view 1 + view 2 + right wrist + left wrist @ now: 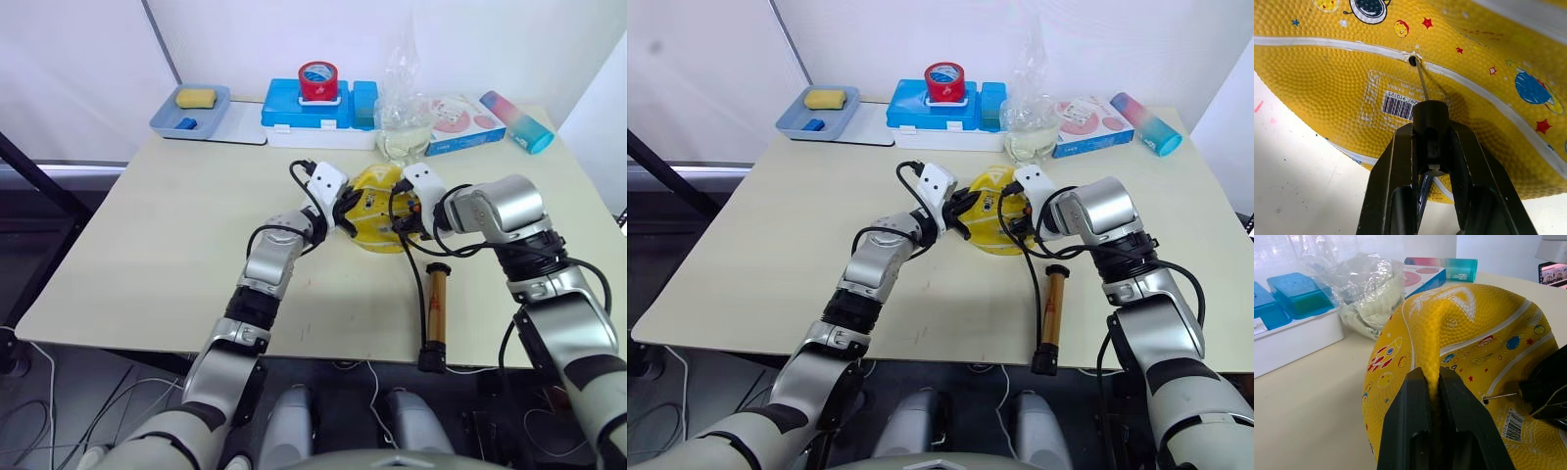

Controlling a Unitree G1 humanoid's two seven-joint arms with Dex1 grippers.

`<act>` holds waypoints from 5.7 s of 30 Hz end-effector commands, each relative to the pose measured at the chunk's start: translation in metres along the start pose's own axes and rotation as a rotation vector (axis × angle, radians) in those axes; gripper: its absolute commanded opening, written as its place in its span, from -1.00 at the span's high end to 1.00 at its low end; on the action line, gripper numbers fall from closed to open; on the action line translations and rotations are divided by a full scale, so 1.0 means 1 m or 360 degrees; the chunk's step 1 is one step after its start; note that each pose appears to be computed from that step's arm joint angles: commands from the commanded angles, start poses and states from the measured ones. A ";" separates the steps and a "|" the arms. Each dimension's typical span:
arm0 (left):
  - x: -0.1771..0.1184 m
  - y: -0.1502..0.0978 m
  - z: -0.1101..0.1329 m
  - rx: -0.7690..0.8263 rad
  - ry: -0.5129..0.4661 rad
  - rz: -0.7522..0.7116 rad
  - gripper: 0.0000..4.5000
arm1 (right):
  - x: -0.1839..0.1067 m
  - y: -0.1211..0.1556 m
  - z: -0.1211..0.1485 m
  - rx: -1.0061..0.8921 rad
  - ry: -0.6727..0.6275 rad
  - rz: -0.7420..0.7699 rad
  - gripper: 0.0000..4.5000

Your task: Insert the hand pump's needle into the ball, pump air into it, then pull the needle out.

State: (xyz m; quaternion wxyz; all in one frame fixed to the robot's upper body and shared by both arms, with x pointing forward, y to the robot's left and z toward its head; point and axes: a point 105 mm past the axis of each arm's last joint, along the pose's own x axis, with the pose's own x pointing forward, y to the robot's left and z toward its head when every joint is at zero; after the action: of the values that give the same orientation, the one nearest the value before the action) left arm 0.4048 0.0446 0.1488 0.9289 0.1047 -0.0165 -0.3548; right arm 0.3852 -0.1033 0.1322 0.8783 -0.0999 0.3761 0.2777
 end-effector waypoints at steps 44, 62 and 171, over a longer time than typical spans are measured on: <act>-0.002 -0.008 -0.027 -0.0046 0.0131 -0.0038 0.99 | 0.005 -0.016 -0.028 -0.0018 0.0165 -0.0128 0.86; -0.001 -0.006 -0.027 -0.0040 0.0134 -0.0028 0.99 | 0.008 -0.017 -0.034 -0.0088 0.0200 -0.0147 0.86; 0.000 -0.017 -0.044 -0.0001 0.0210 -0.0152 0.99 | -0.001 0.007 0.001 0.0176 0.0091 -0.0009 0.86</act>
State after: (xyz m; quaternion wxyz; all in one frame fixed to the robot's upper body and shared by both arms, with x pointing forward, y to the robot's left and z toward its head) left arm 0.4033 0.0437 0.1390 0.9170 0.1199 -0.0134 -0.3802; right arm 0.3823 -0.0936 0.1348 0.8716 -0.0542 0.4150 0.2551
